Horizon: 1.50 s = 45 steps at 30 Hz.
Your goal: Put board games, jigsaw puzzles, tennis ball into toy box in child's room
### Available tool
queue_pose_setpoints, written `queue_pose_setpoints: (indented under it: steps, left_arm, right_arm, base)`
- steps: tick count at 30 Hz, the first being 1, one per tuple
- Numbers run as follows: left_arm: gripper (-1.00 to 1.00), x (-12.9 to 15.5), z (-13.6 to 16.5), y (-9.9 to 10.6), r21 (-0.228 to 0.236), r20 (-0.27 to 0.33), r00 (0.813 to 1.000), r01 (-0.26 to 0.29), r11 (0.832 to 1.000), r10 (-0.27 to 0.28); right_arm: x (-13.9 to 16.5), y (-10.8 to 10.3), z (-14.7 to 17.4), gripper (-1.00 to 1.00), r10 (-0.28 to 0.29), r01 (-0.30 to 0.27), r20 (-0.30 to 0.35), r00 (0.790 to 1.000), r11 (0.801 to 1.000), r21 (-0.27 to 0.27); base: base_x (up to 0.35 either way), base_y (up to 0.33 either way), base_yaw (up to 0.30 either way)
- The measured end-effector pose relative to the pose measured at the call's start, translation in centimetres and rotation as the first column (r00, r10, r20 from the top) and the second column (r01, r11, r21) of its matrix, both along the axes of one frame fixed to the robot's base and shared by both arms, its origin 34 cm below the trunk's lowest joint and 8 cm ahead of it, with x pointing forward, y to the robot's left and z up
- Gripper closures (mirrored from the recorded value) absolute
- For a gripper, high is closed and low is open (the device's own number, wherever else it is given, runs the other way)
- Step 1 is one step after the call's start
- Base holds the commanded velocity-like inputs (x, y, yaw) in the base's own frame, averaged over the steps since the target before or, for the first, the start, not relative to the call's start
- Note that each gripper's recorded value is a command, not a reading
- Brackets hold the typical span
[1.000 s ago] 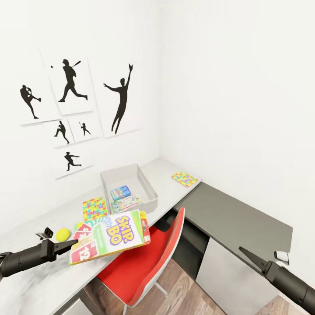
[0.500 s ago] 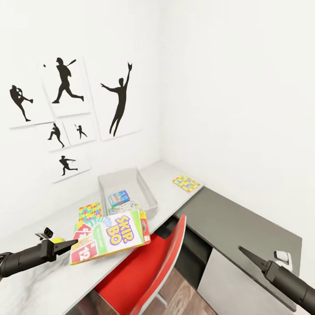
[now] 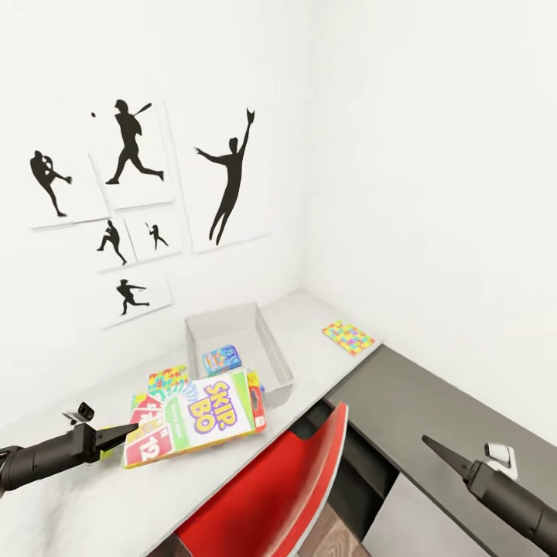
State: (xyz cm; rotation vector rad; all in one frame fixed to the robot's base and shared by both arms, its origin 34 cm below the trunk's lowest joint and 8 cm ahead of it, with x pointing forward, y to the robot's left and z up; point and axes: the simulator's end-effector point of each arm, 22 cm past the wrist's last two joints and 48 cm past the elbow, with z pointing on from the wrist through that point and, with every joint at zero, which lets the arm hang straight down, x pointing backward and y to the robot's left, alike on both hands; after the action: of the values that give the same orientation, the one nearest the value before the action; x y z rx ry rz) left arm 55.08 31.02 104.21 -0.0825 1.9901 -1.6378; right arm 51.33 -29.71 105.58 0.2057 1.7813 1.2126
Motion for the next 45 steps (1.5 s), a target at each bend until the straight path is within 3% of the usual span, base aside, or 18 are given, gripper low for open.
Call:
queue_pose_setpoints:
  steps: [45]
  left_arm:
    - [1.00,0.05,0.02,0.01,0.006,0.016,1.000,0.001,1.000,-0.001]
  right_arm:
    - [0.04,-0.06,-0.09,-1.00,-0.001,0.001,-0.002,1.000,1.000,-0.002]
  base:
    - [0.092,-0.009,0.000]
